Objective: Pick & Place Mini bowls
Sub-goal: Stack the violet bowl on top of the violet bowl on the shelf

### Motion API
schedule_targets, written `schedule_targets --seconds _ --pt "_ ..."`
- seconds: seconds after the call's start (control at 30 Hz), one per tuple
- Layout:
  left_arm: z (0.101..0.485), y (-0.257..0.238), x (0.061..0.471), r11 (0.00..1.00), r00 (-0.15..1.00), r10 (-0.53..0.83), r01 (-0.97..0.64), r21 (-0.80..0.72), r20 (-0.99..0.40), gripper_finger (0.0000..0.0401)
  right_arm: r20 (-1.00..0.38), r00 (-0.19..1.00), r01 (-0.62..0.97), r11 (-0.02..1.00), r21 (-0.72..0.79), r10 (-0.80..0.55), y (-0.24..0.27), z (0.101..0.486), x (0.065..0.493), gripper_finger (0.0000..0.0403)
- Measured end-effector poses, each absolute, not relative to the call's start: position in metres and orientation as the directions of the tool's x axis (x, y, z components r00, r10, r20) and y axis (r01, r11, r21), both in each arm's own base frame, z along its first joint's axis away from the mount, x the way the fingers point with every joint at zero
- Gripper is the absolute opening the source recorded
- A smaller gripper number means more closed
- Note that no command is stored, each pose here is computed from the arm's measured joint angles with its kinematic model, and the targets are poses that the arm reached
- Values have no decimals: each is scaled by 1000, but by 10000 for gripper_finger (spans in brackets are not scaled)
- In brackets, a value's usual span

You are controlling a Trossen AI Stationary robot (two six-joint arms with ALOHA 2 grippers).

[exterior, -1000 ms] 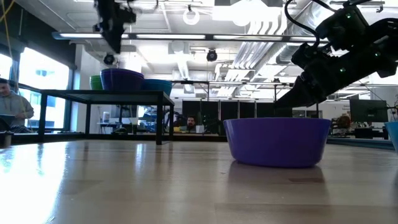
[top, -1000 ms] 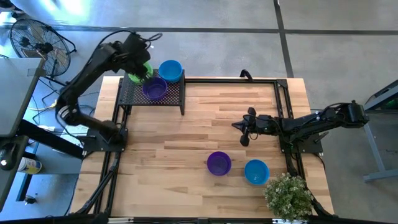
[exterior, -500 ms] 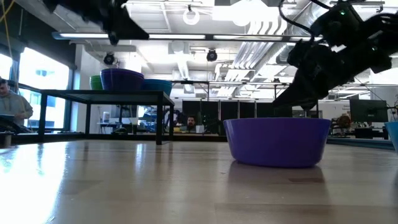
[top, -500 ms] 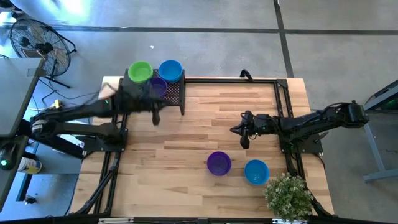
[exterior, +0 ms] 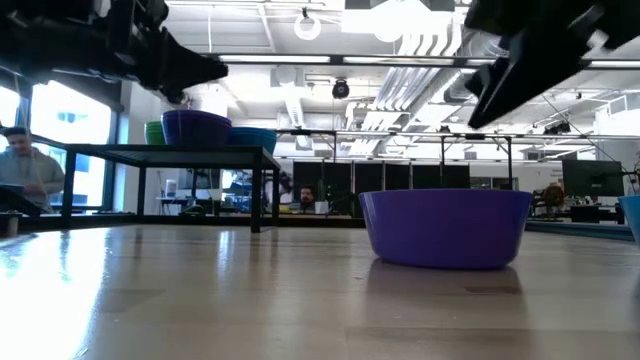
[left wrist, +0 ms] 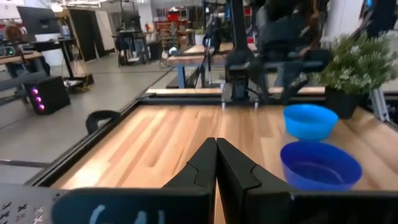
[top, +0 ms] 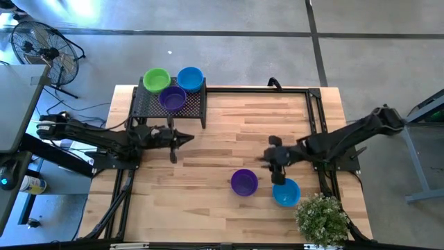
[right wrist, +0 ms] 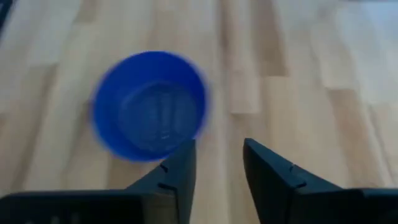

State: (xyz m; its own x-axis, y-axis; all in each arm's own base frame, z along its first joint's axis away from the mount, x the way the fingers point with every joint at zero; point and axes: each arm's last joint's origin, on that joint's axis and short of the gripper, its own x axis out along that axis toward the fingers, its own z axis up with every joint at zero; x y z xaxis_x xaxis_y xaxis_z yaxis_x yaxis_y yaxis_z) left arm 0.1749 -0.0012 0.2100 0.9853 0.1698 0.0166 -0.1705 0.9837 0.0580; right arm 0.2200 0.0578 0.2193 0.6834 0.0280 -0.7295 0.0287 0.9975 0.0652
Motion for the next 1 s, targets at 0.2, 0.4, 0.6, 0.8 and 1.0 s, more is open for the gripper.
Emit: schedule_targets --seconds 0.2,0.4,0.6,0.8,1.0 --pt "208 -1 175 983 985 172 -172 70 6 0 -795 598 -171 985 -3 102 102 223 242 147" --pt "206 -1 176 983 985 172 -171 74 -1 0 -894 438 -358 931 -77 95 137 205 264 145" --pt "206 -1 176 983 985 171 -170 72 -6 0 -930 365 -458 877 -146 36 152 186 281 126" --pt "205 -1 176 985 988 155 -154 73 -13 0 -946 323 -500 851 -157 15 154 170 287 94" --pt "204 -2 176 986 989 149 -148 74 -20 1 -943 331 -538 817 -207 -20 155 159 292 56"
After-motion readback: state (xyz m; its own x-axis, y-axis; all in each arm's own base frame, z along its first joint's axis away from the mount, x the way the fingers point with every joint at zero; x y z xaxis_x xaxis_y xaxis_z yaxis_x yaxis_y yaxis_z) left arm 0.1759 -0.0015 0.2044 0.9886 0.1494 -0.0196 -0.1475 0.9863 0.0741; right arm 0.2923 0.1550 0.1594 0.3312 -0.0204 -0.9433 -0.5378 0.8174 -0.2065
